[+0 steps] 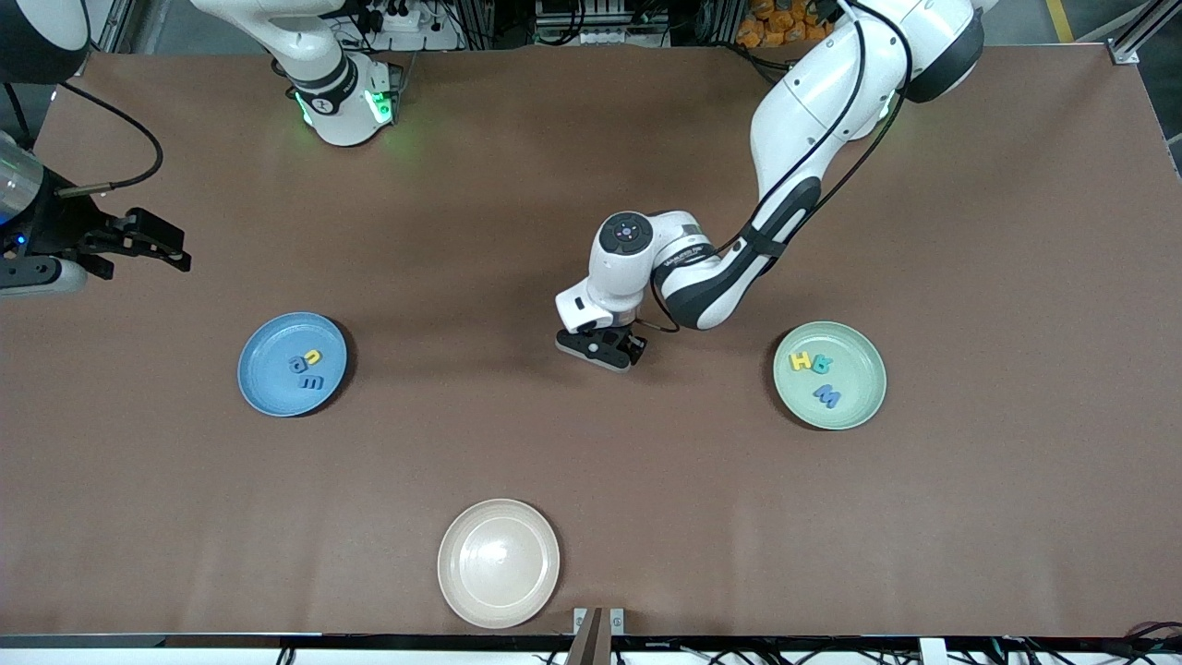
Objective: Sort upper and lower case letters into plates
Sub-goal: 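Release the e on the blue plate while the left gripper grasps the Q, then place the pink Q on the green plate while the right gripper reaches the w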
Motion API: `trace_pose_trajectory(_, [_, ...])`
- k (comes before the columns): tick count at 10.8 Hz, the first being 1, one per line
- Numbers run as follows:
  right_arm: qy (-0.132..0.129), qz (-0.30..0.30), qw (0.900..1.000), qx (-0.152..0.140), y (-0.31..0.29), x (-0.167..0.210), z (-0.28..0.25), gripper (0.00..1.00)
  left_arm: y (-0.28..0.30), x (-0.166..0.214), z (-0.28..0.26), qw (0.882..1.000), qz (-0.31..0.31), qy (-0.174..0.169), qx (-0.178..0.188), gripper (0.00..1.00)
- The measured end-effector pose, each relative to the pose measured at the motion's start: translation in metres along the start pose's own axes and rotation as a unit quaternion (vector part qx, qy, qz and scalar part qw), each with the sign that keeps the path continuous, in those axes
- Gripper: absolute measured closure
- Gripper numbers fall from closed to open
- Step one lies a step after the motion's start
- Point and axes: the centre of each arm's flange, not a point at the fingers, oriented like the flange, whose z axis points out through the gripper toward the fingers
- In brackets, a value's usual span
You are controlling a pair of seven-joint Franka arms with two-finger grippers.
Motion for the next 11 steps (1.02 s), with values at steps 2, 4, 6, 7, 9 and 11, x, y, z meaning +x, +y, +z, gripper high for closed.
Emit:
trace_pose_trajectory(2, [0.0, 0.001, 1.0, 0.0, 0.001, 0.0, 0.0, 0.0, -0.011, 0.005, -0.001, 1.0, -0.01, -0.002, 0.003, 0.56])
trace_pose_trajectory(4, [-0.001, -0.001, 1.0, 0.0, -0.001, 0.0, 0.0, 0.0, -0.014, 0.008, -0.011, 1.0, -0.022, -0.013, 0.006, 0.63])
trace_pose_trajectory(6, [-0.004, 0.012, 1.0, 0.0, -0.017, 0.002, 0.003, 0.0, -0.016, 0.009, -0.018, 0.999, -0.025, -0.024, 0.013, 0.64])
trace_pose_trajectory(7, [-0.007, 0.023, 1.0, 0.0, -0.038, 0.004, 0.008, 0.0, -0.02, 0.011, -0.021, 0.999, -0.026, -0.029, 0.016, 0.64])
trace_pose_trajectory(9, [-0.021, 0.034, 0.999, -0.002, -0.094, 0.008, 0.023, 0.0, -0.036, 0.016, -0.026, 0.998, -0.027, -0.041, 0.025, 0.64])
trace_pose_trajectory(11, [-0.036, 0.043, 0.998, -0.005, -0.141, 0.01, 0.045, 0.0, -0.066, 0.024, -0.035, 0.997, -0.015, -0.063, 0.03, 0.64])
